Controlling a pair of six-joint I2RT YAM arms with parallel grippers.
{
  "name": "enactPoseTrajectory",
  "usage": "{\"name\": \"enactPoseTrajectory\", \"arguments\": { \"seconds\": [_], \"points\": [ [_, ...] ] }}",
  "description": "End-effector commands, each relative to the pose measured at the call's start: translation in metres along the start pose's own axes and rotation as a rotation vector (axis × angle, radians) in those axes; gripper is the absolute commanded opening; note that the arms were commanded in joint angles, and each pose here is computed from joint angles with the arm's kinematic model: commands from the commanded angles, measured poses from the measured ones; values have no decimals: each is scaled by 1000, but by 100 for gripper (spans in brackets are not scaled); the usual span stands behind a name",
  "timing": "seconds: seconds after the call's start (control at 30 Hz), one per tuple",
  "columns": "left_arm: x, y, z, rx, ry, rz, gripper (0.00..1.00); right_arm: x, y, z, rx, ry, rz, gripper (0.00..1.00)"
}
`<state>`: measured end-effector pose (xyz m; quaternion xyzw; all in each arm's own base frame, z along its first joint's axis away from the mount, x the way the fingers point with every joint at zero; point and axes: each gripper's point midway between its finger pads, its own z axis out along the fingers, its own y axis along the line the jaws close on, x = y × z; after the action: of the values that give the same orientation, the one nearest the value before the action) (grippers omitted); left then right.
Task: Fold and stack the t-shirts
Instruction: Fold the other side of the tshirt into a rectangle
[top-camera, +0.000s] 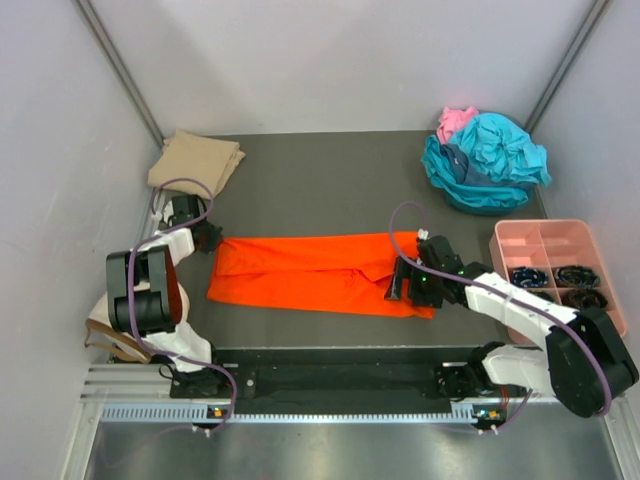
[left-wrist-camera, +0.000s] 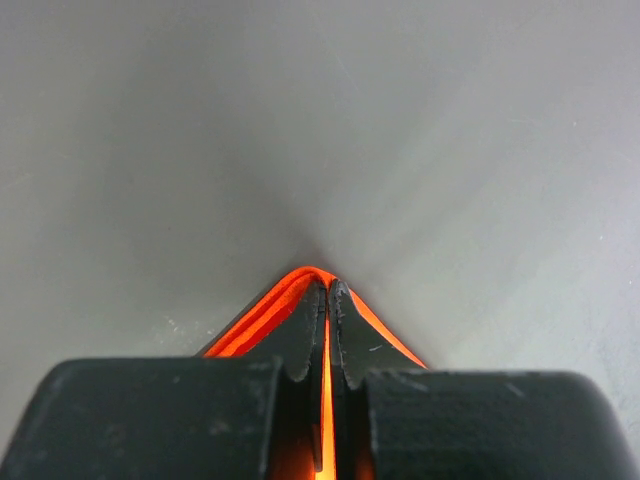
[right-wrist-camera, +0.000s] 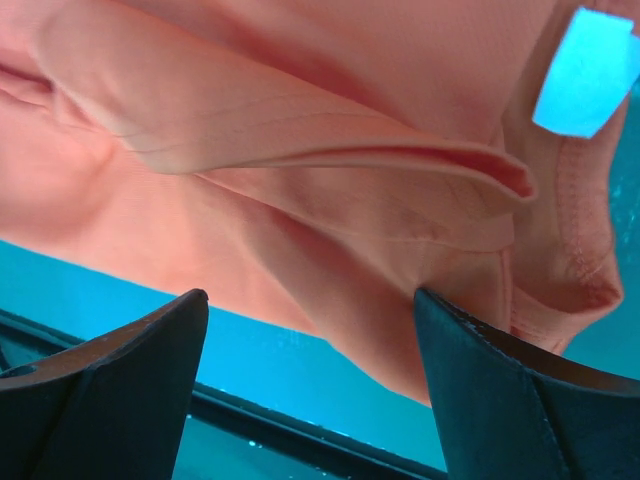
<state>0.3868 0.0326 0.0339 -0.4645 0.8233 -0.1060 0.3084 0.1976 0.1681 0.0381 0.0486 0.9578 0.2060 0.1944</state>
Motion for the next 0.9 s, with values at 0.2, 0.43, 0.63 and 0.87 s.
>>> {"name": "enactPoseTrajectory", "arguments": {
  "seconds": [0.2, 0.43, 0.63, 0.87],
  "points": [
    [-18, -20, 4, 53, -45, -16, 0, 18, -18, 15, 48, 21, 53, 86],
    [-26, -22, 7, 39, -65, -12, 0, 25, -26, 18, 77, 35, 65, 87],
    [-36, -32, 6, 53, -82, -16, 0, 27, -28, 18, 81, 38, 64, 87],
    [-47, -46, 5, 79, -96, -17, 0, 27, -29, 19, 84, 40, 64, 87]
  ]
}}
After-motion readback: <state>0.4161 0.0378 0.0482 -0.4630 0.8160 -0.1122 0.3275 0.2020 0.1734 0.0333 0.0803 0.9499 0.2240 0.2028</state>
